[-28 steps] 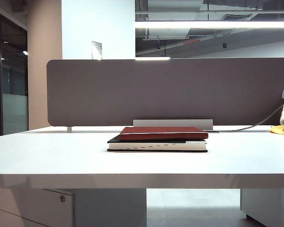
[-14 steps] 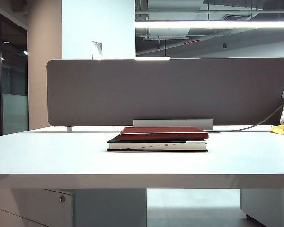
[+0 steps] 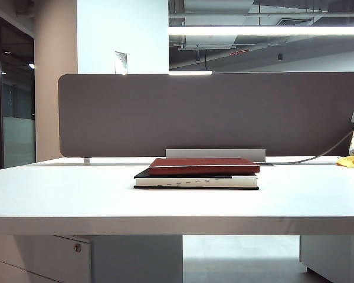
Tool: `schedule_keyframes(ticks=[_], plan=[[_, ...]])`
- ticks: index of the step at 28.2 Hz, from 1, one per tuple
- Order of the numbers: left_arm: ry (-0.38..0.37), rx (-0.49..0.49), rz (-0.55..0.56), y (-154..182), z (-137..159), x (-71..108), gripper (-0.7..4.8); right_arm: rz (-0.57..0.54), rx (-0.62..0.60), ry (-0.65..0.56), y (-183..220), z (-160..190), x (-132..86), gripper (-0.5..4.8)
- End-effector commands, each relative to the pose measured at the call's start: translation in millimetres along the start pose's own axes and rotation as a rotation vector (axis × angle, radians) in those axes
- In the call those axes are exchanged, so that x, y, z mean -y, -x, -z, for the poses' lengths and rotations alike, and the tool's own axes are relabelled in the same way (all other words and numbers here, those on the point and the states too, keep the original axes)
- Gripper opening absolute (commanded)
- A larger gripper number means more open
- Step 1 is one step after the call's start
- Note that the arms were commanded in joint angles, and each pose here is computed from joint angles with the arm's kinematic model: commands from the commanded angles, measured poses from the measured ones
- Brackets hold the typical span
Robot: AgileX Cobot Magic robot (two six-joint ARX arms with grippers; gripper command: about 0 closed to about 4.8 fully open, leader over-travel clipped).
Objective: Pick up the red book and place it on top of the black book.
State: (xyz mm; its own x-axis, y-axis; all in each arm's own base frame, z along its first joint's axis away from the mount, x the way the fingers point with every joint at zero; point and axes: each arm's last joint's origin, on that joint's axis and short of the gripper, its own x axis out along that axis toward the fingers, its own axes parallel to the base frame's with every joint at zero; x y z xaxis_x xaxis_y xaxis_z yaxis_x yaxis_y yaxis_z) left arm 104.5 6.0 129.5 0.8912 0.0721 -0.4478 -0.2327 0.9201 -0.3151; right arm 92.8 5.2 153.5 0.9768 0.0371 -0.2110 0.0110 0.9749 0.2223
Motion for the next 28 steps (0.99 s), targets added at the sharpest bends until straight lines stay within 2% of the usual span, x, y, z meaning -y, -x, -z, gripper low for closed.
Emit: schedule_keyframes(ticks=[1, 16, 17, 18, 19, 20, 21, 22, 24, 26, 28], plan=[[0.003, -0.013, 0.004, -0.1, 1.6, -0.1, 0.8, -0.007, 0.02, -0.001, 0.4, -2.7, -0.7, 0.0], [-0.021, -0.027, 0.039, 0.0, 3.3, 4.0, 0.8, -0.004, 0.02, -0.001, 0.4, -2.7, -0.4, 0.0], [-0.023, -0.021, 0.028, 0.0, 3.2, 3.7, 0.8, -0.004, 0.02, -0.001, 0.4, -2.7, -0.4, 0.0], [0.014, 0.014, -0.054, 0.1, 2.0, 1.2, 0.8, -0.004, 0.02, -0.001, 0.4, -2.7, -0.4, 0.01], [0.006, 0.047, -0.105, 0.2, 0.4, 0.0, 0.8, -0.004, 0.02, -0.001, 0.4, -2.7, -0.4, 0.03], [-0.07, 0.112, -0.147, 0.8, -4.7, 0.3, 0.8, -0.006, 0.02, -0.001, 0.4, -2.7, -0.5, 0.15], [-0.138, 0.15, -0.134, 1.4, -8.8, 2.0, 0.8, -0.007, 0.019, -0.001, 0.4, -2.7, -0.5, 0.23], [-0.243, 0.226, -0.115, 4.0, -15.9, 5.0, 0.8, -0.007, 0.019, -0.001, 0.4, -2.7, -0.5, 0.23], [-0.339, 0.34, -0.066, 12.2, -24.0, 8.3, 0.8, -0.008, 0.02, -0.001, 0.4, -2.7, -0.6, 0.23], [-0.342, 0.416, -0.02, 20.9, -26.5, 8.0, 0.8, -0.007, 0.019, -0.001, 0.4, -2.7, -0.5, 0.23], [-0.318, 0.435, -0.013, 23.5, -27.6, 6.2, 0.8, -0.008, 0.02, -0.001, 0.4, -2.7, -0.5, 0.23]])
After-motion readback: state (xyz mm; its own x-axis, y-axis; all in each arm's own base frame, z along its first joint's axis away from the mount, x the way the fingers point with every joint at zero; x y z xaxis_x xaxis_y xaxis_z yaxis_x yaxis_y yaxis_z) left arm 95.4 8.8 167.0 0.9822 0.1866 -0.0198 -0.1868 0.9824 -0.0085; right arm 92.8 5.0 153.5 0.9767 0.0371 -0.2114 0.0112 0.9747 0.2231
